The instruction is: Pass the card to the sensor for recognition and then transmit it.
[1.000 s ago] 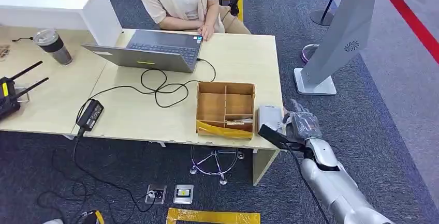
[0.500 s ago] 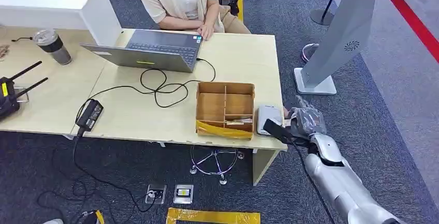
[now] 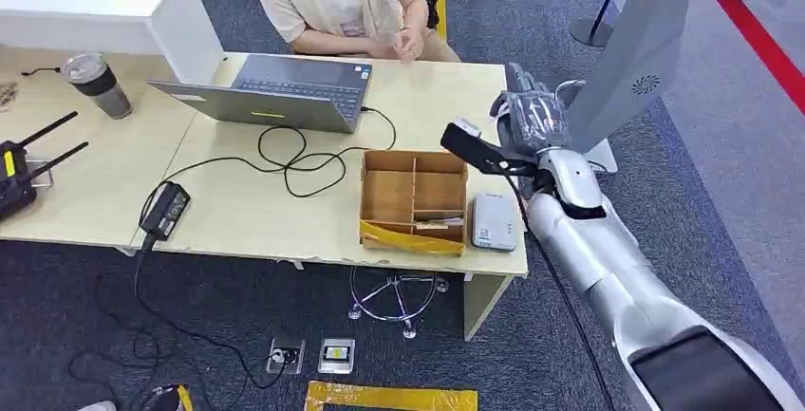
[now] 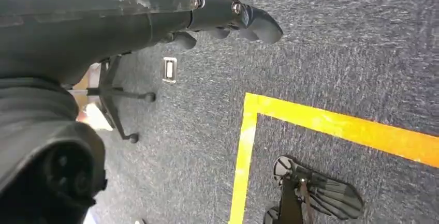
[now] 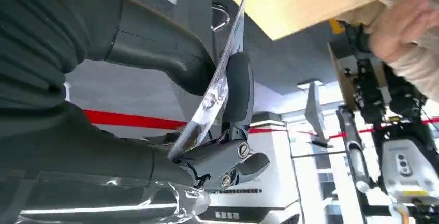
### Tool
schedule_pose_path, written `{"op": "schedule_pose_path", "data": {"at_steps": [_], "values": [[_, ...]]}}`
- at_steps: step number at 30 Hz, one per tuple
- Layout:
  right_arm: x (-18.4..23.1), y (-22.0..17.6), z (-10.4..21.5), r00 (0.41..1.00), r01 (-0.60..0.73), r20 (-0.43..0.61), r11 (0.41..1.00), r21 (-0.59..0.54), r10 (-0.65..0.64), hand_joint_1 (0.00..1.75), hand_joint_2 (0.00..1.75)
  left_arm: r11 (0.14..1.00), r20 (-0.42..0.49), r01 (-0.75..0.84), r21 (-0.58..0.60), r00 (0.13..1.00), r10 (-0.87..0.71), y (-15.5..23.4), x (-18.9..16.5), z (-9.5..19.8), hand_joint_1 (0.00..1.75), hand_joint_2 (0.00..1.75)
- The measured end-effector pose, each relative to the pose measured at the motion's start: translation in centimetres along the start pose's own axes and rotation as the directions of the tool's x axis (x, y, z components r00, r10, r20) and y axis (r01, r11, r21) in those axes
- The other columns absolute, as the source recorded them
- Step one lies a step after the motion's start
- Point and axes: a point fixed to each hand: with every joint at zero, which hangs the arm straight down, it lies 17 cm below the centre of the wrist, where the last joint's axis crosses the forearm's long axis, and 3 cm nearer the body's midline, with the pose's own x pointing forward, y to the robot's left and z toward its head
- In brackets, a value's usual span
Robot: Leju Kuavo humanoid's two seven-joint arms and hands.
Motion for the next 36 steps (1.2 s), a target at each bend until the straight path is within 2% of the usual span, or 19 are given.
{"op": "schedule_pose_path", "data": {"at_steps": [6,14,35,36], "values": [[3.7,-0.8,-1.2,0.998,0.059,0.022,0.998,-0.011,-0.059,1.75,1.75,1.000,0.026,0.024,-0.006,0.999,-0.024,-0.1,0.4,0.0,0.00,0.00],[7.9,1.6,-0.9,0.992,0.120,0.023,0.992,0.041,-0.121,1.75,1.75,0.999,0.056,0.035,-0.021,0.998,-0.033,-1.0,0.7,0.1,0.00,0.00],[7.5,1.1,-1.4,0.996,0.085,-0.011,0.995,0.048,-0.085,1.75,1.75,0.998,0.067,0.061,-0.035,0.996,-0.059,-3.2,2.6,0.4,0.00,0.00],[7.5,1.1,-1.4,0.996,0.085,-0.011,0.995,0.048,-0.084,1.59,1.75,0.997,0.067,0.062,-0.035,0.996,-0.059,-3.2,2.7,0.4,0.00,0.00]]}}
